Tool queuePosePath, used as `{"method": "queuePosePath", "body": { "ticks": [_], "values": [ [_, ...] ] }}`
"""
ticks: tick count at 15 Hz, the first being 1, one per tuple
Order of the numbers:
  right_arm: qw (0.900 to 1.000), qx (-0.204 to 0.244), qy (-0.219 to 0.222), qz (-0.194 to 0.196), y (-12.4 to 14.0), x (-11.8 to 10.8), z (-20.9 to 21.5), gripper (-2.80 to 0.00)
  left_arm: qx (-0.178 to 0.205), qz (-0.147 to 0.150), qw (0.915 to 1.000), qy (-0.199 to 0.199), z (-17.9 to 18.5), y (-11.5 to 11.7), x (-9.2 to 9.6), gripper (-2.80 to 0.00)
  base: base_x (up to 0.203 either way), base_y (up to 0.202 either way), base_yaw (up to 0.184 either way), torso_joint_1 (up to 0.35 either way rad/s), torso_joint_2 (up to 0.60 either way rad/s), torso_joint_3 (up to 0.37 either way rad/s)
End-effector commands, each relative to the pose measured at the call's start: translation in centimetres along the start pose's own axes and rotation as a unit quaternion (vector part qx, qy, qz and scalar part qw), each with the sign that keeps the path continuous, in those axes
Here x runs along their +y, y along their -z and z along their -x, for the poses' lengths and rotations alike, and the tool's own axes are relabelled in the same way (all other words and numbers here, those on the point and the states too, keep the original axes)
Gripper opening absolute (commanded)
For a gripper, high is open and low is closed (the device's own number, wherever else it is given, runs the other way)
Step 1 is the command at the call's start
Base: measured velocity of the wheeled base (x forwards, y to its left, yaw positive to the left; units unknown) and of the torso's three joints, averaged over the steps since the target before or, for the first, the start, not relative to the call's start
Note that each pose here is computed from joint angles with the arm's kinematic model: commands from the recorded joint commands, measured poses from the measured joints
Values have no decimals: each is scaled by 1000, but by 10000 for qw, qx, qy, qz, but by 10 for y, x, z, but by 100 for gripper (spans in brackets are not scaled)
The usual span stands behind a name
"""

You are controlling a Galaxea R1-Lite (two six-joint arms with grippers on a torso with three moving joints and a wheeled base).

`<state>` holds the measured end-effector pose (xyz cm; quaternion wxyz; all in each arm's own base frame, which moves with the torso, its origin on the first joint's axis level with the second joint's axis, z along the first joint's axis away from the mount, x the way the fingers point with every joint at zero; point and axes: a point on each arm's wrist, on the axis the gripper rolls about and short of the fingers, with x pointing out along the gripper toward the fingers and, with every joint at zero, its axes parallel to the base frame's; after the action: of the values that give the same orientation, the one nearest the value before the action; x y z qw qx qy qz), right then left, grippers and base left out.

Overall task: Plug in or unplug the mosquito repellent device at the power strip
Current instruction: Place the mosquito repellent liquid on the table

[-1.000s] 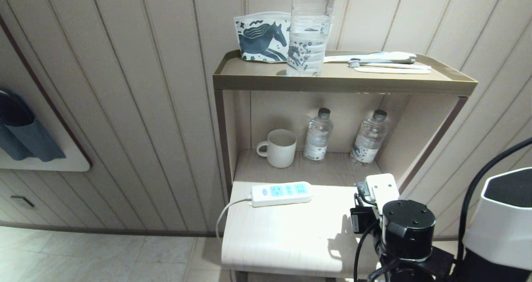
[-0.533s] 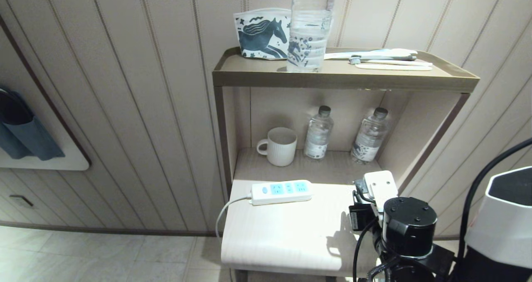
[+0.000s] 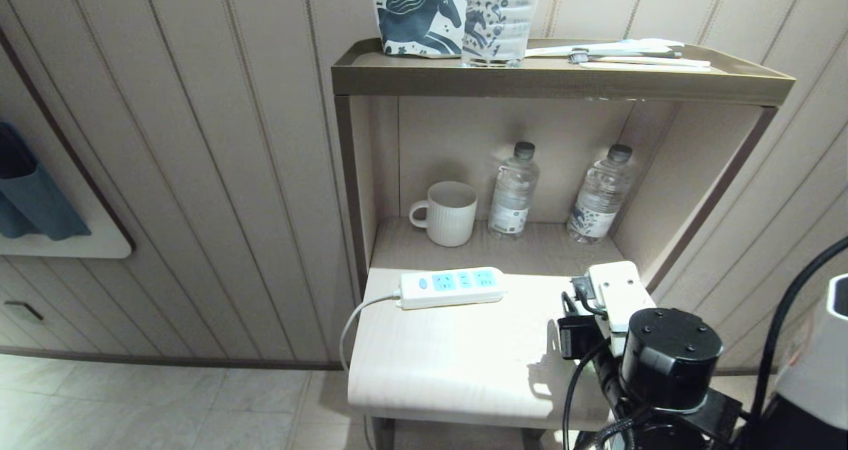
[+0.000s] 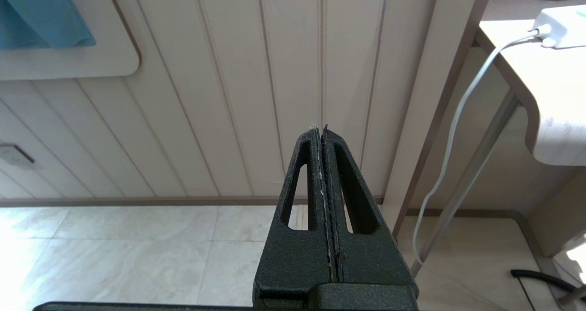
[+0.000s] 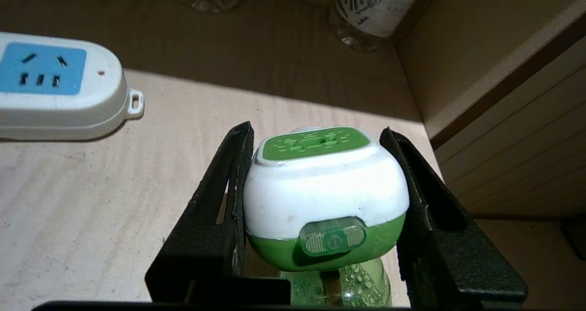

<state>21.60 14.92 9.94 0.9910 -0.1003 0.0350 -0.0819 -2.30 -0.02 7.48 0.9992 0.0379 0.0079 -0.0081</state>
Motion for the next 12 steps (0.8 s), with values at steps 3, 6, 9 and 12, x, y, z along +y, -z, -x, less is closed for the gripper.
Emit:
{"method": "queuePosePath", "body": {
  "ticks": [3,6,9,12],
  "values": [
    [9956,-744,191,-531,-49,-15,7,-280,-5,-4,10000,-1,0,0,0,-280,0,0,0,-6,17,7],
    [9944,-614,408,-762,-45,-12,-5,-280,-5,-4,10000,-1,0,0,0,-280,0,0,0,0,0,0],
    [9917,-557,724,-909,-36,-8,-14,-280,-5,-4,10000,-1,0,0,0,-280,0,0,0,0,0,0],
    [9883,-414,1084,-994,-26,-1,-30,-280,3,-4,10000,-1,0,0,0,-280,0,0,0,0,0,0]
  ]
}}
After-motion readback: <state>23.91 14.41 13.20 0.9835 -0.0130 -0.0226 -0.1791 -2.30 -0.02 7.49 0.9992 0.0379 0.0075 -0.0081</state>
